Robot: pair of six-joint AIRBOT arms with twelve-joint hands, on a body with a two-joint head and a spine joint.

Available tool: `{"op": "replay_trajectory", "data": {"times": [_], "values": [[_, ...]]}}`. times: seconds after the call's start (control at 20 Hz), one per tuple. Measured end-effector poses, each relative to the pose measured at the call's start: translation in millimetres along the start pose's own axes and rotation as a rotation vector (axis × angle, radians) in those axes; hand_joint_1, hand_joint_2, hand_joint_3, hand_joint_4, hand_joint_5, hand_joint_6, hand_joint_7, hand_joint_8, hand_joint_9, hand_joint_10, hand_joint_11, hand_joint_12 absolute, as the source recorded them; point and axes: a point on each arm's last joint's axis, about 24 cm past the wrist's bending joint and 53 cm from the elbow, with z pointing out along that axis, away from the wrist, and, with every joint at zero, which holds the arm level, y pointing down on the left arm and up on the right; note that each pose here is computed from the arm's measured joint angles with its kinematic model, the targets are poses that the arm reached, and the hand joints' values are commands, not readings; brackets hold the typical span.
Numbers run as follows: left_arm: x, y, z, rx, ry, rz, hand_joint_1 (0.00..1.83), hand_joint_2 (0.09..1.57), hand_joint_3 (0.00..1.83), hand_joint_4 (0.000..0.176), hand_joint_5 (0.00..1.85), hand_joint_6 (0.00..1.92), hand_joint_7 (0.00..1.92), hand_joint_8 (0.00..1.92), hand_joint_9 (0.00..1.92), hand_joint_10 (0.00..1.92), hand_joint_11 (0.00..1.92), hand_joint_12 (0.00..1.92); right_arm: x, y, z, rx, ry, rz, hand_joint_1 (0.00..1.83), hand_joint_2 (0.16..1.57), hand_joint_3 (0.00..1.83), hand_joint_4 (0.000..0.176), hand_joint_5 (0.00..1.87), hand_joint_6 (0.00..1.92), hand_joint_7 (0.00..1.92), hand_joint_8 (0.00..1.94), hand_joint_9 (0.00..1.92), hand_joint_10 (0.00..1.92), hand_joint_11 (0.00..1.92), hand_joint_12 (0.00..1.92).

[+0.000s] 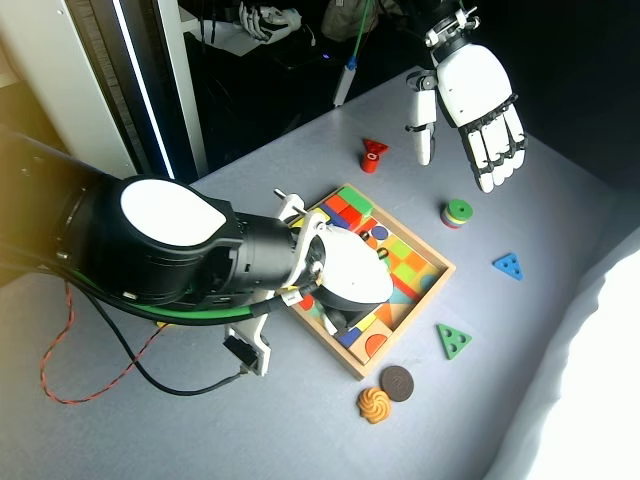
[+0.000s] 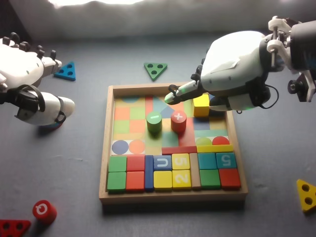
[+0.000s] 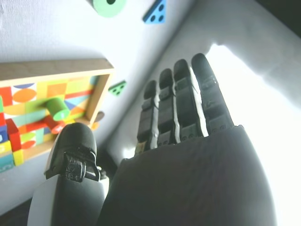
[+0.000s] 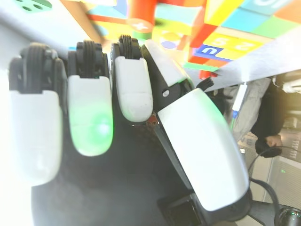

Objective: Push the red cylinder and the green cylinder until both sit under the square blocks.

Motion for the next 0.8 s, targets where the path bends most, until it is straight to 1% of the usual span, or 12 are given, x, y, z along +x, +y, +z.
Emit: {"op": "replay_trajectory", "data": {"times": [0.1, 0.15, 0.2, 0.25, 0.3, 0.35, 0.4, 0.45, 0.5, 0.65, 0.7, 0.8], "values": [[-0.1, 0.3, 0, -0.001, 0.000, 0.000, 0.00, 1.34, 0.00, 0.000, 0.17, 0.00, 0.21, 0.00, 0.19, 0.00, 0.00, 0.49, 4, -0.5, 1, 0.001, 0.007, 0.003, 0.78, 1.56, 0.00, 0.000, 0.22, 0.01, 1.64, 1.94, 1.81, 1.92, 1.92, 1.92], [0.0, 0.2, 0, -0.001, 0.000, 0.001, 0.00, 1.34, 0.00, 0.000, 0.15, 0.00, 0.18, 0.00, 0.16, 0.00, 0.00, 0.44, 8, -0.7, 2, 0.002, 0.014, 0.004, 0.80, 1.56, 0.00, 0.000, 0.24, 0.01, 1.63, 1.94, 1.82, 1.92, 1.92, 1.92], [0.2, 0.1, 0, 0.000, 0.001, 0.000, 0.00, 1.33, 0.00, 0.000, 0.14, 0.00, 0.17, 0.00, 0.16, 0.00, 0.00, 0.42, 11, -1.2, 2, 0.003, 0.020, 0.005, 0.80, 1.56, 0.00, 0.000, 0.22, 0.00, 1.63, 1.94, 1.82, 1.92, 1.92, 1.92], [0.1, 0.1, 0, -0.001, 0.000, -0.001, 0.00, 1.34, 0.00, 0.000, 0.16, 0.01, 0.19, 0.01, 0.18, 0.01, 0.00, 0.47, 12, -0.9, 2, 0.002, 0.022, 0.003, 0.80, 1.56, 0.00, 0.000, 0.22, 0.00, 1.64, 1.94, 1.82, 1.92, 1.92, 1.92], [0.1, 0.2, 0, -0.001, 0.000, 0.000, 0.00, 1.34, 0.00, 0.000, 0.17, 0.01, 0.20, 0.01, 0.19, 0.01, 0.00, 0.48, 14, -1.8, 2, 0.005, 0.026, 0.005, 0.79, 1.57, 0.00, 0.000, 0.22, 0.00, 1.63, 1.94, 1.81, 1.92, 1.92, 1.92], [0.1, 0.0, 0, 0.000, 0.000, 0.002, 0.00, 1.34, 0.00, 0.000, 0.16, 0.01, 0.20, 0.01, 0.18, 0.01, 0.00, 0.49, 15, -2.4, 2, 0.007, 0.027, 0.004, 0.81, 1.56, 0.00, 0.000, 0.24, 0.01, 1.62, 1.94, 1.80, 1.92, 1.91, 1.92], [0.2, 0.2, 0, -0.001, 0.001, 0.003, 0.00, 1.34, 0.00, 0.000, 0.15, 0.00, 0.18, 0.00, 0.16, 0.00, 0.00, 0.43, 16, -2.9, 2, 0.009, 0.029, 0.002, 0.81, 1.56, 0.00, 0.000, 0.26, 0.01, 1.62, 1.94, 1.80, 1.92, 1.92, 1.92], [0.0, 0.2, 0, -0.001, 0.000, 0.003, 0.00, 1.34, 0.00, 0.000, 0.18, 0.01, 0.20, 0.01, 0.19, 0.01, 0.00, 0.49, 17, -2.8, 3, 0.009, 0.032, 0.002, 0.77, 1.57, 0.02, 0.000, 0.24, 0.00, 1.63, 1.94, 1.81, 1.92, 1.92, 1.92], [-0.1, 0.2, 0, -0.001, 0.000, 0.004, 0.00, 1.34, 0.00, 0.000, 0.18, 0.01, 0.21, 0.01, 0.19, 0.01, 0.00, 0.52, 17, -2.2, 3, 0.007, 0.032, 0.001, 0.77, 1.57, 0.02, 0.000, 0.23, 0.00, 1.64, 1.94, 1.82, 1.92, 1.92, 1.92], [0.1, 0.2, 0, -0.001, 0.000, 0.005, 0.00, 1.34, 0.00, 0.000, 0.17, 0.00, 0.18, 0.00, 0.17, 0.00, 0.00, 0.45, 17, -1.6, 5, 0.006, 0.032, 0.001, 0.76, 1.57, 0.02, 0.000, 0.23, 0.00, 1.64, 1.94, 1.82, 1.92, 1.92, 1.92], [0.1, 0.2, 0, -0.001, 0.000, 0.006, 0.00, 1.35, 0.00, 0.000, 0.16, 0.01, 0.18, 0.01, 0.17, 0.01, 0.00, 0.45, 17, -1.3, 5, 0.006, 0.032, 0.001, 0.72, 1.57, 0.03, 0.000, 0.24, 0.01, 1.63, 1.94, 1.81, 1.92, 1.92, 1.92], [0.1, 0.5, 0, -0.001, 0.000, 0.006, 0.00, 1.34, 0.00, 0.000, 0.17, 0.01, 0.19, 0.01, 0.18, 0.01, 0.00, 0.48, 17, -1.7, 5, 0.008, 0.031, 0.001, 0.71, 1.57, 0.04, 0.000, 0.24, 0.00, 1.63, 1.94, 1.81, 1.92, 1.92, 1.92]]}}
